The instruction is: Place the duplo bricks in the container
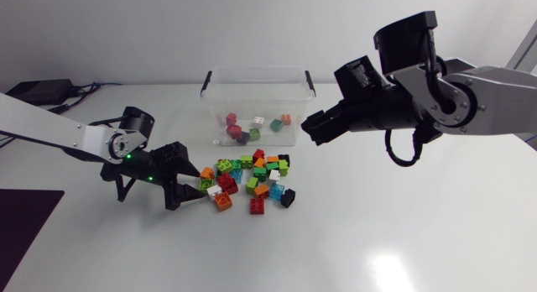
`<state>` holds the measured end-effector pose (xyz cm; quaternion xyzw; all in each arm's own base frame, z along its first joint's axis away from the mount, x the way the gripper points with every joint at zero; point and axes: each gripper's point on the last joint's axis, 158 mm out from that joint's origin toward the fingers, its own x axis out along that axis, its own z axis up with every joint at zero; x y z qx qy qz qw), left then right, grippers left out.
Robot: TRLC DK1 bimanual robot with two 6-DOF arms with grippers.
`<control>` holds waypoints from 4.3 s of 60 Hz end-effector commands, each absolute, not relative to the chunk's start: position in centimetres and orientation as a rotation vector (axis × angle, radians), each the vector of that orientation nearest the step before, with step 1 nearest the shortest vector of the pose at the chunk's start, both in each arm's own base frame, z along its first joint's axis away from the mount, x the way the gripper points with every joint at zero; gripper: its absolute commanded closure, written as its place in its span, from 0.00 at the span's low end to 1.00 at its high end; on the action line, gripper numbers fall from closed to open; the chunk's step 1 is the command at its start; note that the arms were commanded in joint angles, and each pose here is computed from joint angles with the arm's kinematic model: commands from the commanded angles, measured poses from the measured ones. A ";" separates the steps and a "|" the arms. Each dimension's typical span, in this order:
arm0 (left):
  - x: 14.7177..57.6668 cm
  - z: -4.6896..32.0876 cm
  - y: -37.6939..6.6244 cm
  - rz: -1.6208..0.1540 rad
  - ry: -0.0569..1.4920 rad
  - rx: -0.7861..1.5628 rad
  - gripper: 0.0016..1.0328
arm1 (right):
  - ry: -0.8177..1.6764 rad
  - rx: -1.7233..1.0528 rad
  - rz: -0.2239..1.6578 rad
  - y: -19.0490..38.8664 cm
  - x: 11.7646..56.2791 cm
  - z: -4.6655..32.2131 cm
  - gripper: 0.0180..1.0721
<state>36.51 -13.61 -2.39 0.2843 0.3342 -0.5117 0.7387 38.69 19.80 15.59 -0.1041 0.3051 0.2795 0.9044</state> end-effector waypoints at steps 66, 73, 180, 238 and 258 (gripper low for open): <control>32.3 -4.6 -15.3 -1.265 0.832 0.616 0.59 | 0.660 -0.242 0.624 19.7 35.0 13.5 0.14; 31.9 -4.1 -15.1 -1.262 0.840 0.619 0.59 | 0.697 -0.260 0.648 20.4 34.2 12.4 0.14; 35.6 16.7 -18.8 -0.981 0.539 0.512 0.63 | 1.211 -0.771 0.840 23.7 33.5 -3.8 0.40; 49.4 23.5 -20.7 -0.710 0.334 0.276 0.63 | 0.974 -0.658 0.801 25.0 33.9 8.2 0.66; 54.5 21.8 -21.4 -0.639 0.328 0.257 0.62 | 0.851 -0.539 0.792 26.1 36.0 13.4 0.66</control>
